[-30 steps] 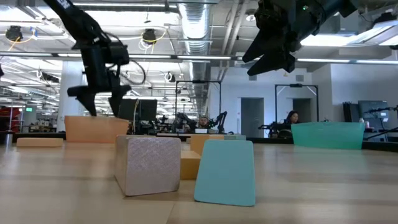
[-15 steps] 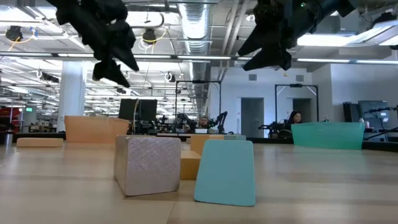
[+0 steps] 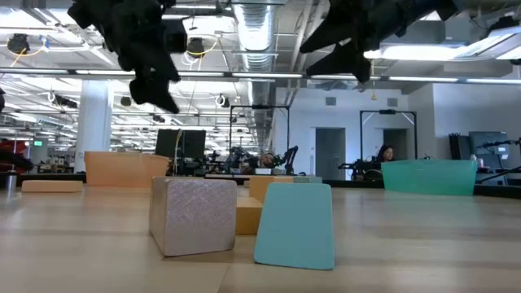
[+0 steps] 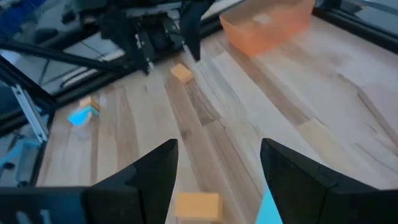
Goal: Sort & place blocks by color
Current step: Put the blue block into the blue bin
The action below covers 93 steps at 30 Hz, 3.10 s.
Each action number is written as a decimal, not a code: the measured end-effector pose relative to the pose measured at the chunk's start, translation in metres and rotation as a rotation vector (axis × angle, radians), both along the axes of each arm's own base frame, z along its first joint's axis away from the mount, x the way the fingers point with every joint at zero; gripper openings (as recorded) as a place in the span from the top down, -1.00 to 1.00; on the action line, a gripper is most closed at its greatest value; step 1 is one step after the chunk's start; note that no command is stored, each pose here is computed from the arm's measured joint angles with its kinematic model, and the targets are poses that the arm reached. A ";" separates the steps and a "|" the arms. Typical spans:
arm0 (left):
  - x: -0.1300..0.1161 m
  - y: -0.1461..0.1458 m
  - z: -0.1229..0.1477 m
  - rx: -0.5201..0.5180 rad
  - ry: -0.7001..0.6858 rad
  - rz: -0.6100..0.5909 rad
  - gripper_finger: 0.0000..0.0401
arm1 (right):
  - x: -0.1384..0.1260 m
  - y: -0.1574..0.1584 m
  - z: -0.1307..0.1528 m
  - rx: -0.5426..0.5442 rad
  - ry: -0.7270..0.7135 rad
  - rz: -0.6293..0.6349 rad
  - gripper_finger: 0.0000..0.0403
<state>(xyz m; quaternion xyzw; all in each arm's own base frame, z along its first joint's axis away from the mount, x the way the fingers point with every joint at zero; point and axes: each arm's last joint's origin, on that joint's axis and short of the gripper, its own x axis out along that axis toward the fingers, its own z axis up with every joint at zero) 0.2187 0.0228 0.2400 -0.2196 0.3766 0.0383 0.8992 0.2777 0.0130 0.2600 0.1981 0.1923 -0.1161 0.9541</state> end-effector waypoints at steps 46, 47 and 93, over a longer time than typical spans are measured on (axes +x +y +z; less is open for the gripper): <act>-0.050 -0.046 -0.016 0.169 -0.249 0.062 -0.43 | 0.093 -0.015 -0.069 0.051 0.658 -0.129 -0.26; -0.050 -0.047 -0.019 0.163 -0.283 0.061 -0.43 | 0.093 -0.016 -0.069 0.051 0.661 -0.131 -0.26; -0.057 -0.048 -0.055 0.064 -0.327 0.072 -0.42 | 0.105 0.002 -0.111 0.070 0.715 0.013 0.32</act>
